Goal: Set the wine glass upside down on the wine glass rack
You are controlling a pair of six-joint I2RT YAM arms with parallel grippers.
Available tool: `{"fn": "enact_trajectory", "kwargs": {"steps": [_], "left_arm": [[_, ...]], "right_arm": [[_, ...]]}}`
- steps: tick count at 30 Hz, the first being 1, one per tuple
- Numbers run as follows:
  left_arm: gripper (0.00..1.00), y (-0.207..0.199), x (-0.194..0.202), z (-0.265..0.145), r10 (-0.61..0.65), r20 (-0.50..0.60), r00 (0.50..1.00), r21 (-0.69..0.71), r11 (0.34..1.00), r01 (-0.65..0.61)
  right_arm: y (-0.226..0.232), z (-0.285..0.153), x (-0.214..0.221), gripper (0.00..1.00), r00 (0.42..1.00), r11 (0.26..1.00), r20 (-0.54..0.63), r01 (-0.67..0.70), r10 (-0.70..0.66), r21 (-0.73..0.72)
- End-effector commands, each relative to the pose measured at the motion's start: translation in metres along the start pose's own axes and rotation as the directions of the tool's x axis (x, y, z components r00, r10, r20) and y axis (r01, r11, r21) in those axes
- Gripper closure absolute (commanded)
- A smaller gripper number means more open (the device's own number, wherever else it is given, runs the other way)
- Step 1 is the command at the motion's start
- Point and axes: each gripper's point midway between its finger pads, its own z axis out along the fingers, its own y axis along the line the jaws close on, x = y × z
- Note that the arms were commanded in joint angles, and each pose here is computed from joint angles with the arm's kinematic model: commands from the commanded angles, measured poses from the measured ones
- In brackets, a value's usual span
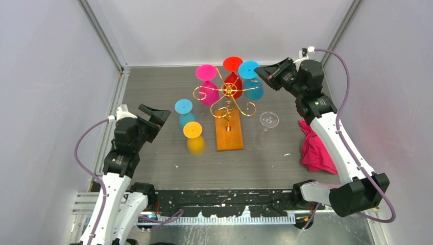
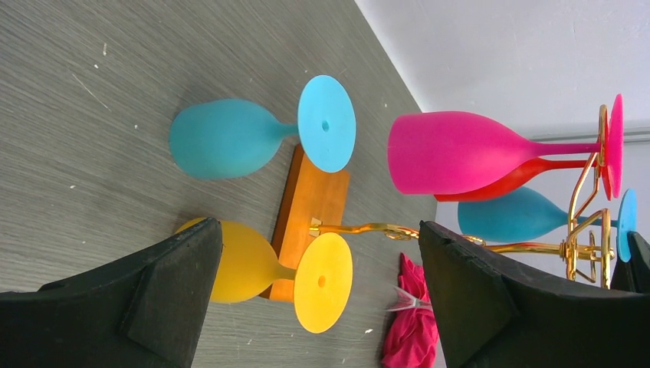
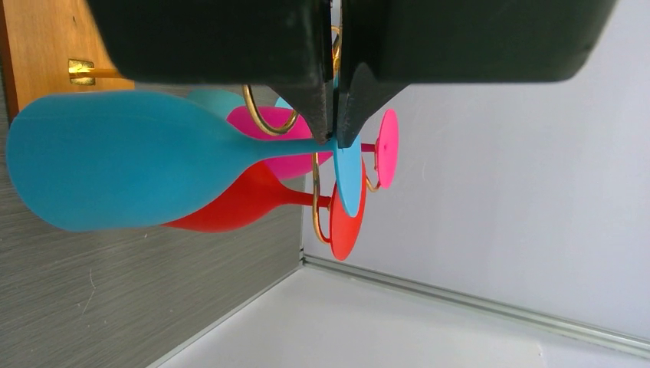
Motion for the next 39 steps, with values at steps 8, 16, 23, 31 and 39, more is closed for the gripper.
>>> {"fn": "enact_trajectory", "kwargs": {"steps": [8,16,23,31,39], "left_arm": [[0.00,-0.004,-0.003,-0.005,-0.025,0.013,1.000,0.012,1.000,0.025],[0.00,-0.006,-0.002,-0.004,-0.039,0.007,0.999,0.018,0.999,0.038],[0.00,-0.008,-0.003,-0.003,-0.035,0.005,0.999,0.023,0.999,0.034],[0.00,-0.009,-0.001,0.001,-0.034,-0.007,0.999,0.024,0.999,0.034],[0.01,-0.008,-0.001,0.006,-0.028,-0.013,1.000,0.018,0.999,0.029]], "right_arm": [[0.020,-0.024,0.005,0.99,0.999,0.998,0.021,0.039,-0.038,-0.055],[0.017,-0.032,0.013,0.99,0.999,0.998,0.010,0.040,-0.040,-0.047],[0.017,-0.039,0.014,0.99,0.999,0.998,0.017,0.044,-0.043,-0.047],[0.016,-0.046,0.014,0.99,0.998,0.998,0.027,0.052,-0.051,-0.038],[0.012,-0.049,0.015,0.99,0.998,0.998,0.032,0.056,-0.055,-0.030]]}}
